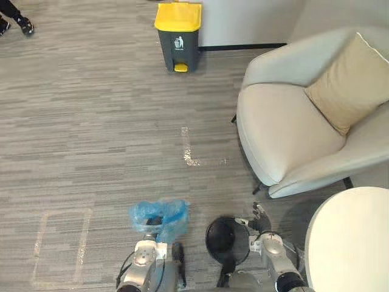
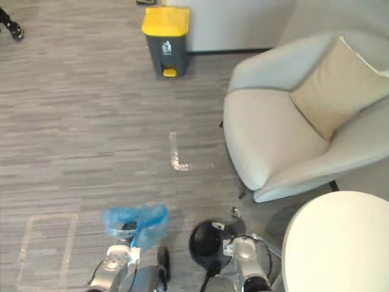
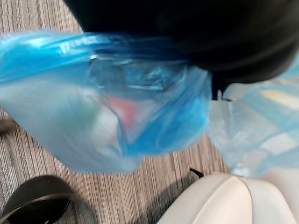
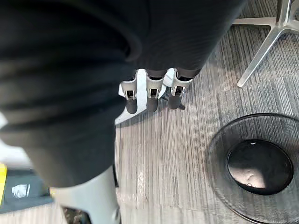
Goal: Gather rubbish on tea table into small bin, then transfer packed bag to large trash can.
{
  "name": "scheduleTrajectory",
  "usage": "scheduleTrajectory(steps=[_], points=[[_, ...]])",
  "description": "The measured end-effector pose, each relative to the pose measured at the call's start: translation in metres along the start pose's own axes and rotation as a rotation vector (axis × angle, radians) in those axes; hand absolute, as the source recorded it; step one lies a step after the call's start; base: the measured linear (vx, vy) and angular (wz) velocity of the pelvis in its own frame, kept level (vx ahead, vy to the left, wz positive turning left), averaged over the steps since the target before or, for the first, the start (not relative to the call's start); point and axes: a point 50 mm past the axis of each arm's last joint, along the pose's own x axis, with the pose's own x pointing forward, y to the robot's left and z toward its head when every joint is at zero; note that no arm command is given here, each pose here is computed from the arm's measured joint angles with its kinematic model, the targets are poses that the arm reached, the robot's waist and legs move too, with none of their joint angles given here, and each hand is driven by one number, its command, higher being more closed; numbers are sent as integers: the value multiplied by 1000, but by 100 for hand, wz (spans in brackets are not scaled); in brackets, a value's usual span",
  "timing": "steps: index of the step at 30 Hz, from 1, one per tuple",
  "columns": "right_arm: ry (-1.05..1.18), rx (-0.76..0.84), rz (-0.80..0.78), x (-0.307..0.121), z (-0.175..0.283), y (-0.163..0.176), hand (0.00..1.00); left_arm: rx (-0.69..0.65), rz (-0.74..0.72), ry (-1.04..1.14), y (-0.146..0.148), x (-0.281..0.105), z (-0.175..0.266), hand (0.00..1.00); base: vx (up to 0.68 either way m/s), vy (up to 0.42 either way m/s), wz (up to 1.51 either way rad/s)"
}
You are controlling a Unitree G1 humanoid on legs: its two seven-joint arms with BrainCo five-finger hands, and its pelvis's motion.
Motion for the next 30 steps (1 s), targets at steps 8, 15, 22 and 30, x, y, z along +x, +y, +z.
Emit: scheduleTrajectory(steps=[8, 15, 22, 30], points=[[71, 20, 54, -9, -16, 19, 0, 118, -53, 26, 9, -3, -10, 100, -79, 142, -16], [188, -2, 24, -27, -52, 4, 0, 126, -98, 55, -1, -6, -16, 100, 94, -139, 44], [190, -14, 35, -21, -48, 7, 0, 120, -109, 71, -2, -12, -22, 100, 141, -12, 20], [197, -16, 26, -21, -49, 6, 0, 93, -72, 31, 3, -8, -13, 100, 47, 78, 15]])
